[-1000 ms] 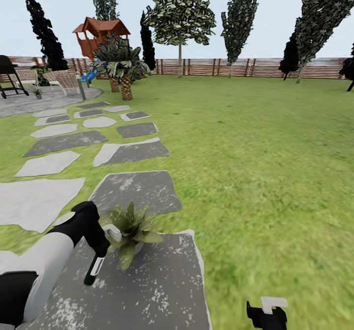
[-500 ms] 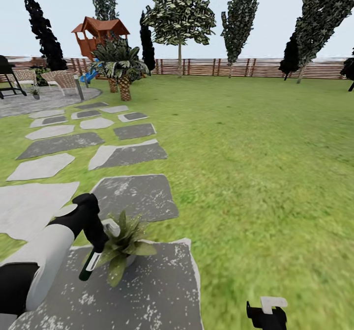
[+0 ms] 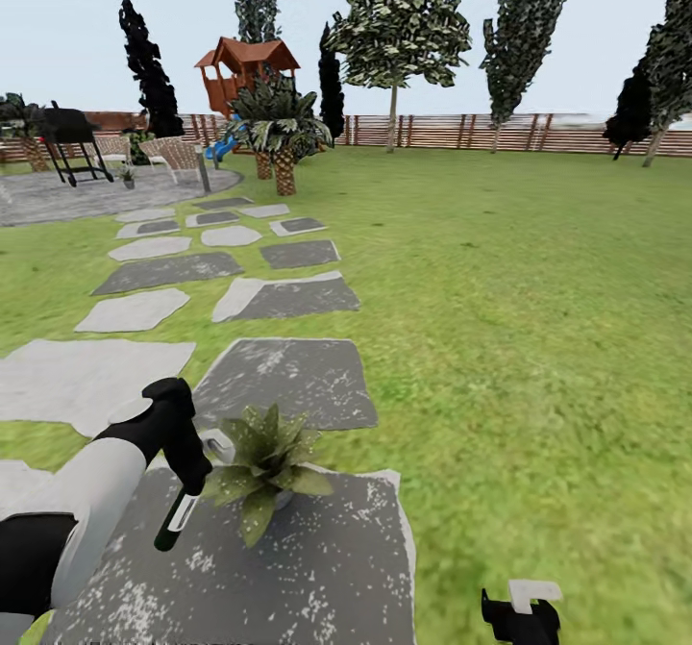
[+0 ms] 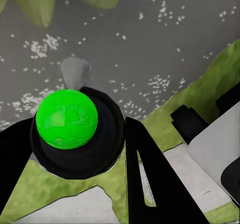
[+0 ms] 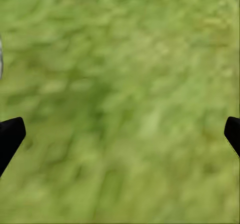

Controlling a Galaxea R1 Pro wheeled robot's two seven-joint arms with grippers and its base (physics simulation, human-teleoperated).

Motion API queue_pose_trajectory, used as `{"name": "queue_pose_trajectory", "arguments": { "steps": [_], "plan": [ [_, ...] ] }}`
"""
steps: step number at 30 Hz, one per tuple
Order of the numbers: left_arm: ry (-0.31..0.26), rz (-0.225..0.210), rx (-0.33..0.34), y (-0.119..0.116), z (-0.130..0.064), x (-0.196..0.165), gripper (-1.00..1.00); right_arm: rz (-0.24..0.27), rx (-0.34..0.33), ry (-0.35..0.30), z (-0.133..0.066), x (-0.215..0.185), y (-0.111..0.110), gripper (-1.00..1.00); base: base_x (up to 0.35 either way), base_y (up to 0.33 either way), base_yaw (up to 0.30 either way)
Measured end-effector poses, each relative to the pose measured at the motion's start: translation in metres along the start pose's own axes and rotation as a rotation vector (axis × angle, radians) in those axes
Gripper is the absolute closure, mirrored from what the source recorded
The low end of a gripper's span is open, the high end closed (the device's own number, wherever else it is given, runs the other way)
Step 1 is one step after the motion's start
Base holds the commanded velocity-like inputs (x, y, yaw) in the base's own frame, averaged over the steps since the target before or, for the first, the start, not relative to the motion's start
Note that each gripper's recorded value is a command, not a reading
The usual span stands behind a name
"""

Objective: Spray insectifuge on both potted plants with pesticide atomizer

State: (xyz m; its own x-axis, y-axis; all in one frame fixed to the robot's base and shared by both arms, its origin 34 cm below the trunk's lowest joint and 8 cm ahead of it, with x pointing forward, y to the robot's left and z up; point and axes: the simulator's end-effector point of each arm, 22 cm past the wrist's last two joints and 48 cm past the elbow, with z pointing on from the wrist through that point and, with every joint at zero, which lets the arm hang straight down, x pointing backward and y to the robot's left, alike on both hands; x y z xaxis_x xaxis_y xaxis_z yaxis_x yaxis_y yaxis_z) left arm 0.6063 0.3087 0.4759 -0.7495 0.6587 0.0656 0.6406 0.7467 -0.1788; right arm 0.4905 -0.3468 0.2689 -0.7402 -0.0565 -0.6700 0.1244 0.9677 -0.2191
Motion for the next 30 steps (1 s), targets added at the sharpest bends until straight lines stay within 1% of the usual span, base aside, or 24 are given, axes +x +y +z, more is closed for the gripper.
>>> {"name": "queue_pose_trajectory", "arguments": {
  "steps": [5,11,18,22,27,30],
  "plan": [
    [0.0,0.0,0.0,-0.0001,0.0,0.0,1.0,0.0,0.0,0.0,0.0,-0.0001,0.0,-1.0,0.088,-0.254,0.262],
    [0.0,0.0,-0.001,0.0001,0.0,-0.0001,1.0,0.005,-0.004,-0.001,-0.0005,-0.0006,0.004,-1.0,0.087,-0.266,0.023],
    [0.0,0.0,-0.001,0.0002,0.0001,0.0,1.0,0.004,-0.005,-0.001,-0.0005,-0.0005,0.0044,-1.0,0.065,-0.267,0.268],
    [0.0,0.0,-0.001,0.0002,0.0003,-0.0002,1.0,0.004,-0.006,-0.001,-0.0005,-0.0005,0.0051,-1.0,-0.117,-0.248,0.043],
    [0.0,-0.001,-0.001,0.0001,-0.0001,-0.0001,1.0,0.004,-0.005,-0.002,-0.0006,-0.0007,0.0043,-1.0,-0.015,-0.264,0.002],
    [0.004,-0.002,0.001,-0.0005,0.0022,0.0016,1.0,0.003,-0.005,-0.001,-0.0006,-0.0004,0.0045,-1.0,0.024,-0.271,0.139]
  ]
}}
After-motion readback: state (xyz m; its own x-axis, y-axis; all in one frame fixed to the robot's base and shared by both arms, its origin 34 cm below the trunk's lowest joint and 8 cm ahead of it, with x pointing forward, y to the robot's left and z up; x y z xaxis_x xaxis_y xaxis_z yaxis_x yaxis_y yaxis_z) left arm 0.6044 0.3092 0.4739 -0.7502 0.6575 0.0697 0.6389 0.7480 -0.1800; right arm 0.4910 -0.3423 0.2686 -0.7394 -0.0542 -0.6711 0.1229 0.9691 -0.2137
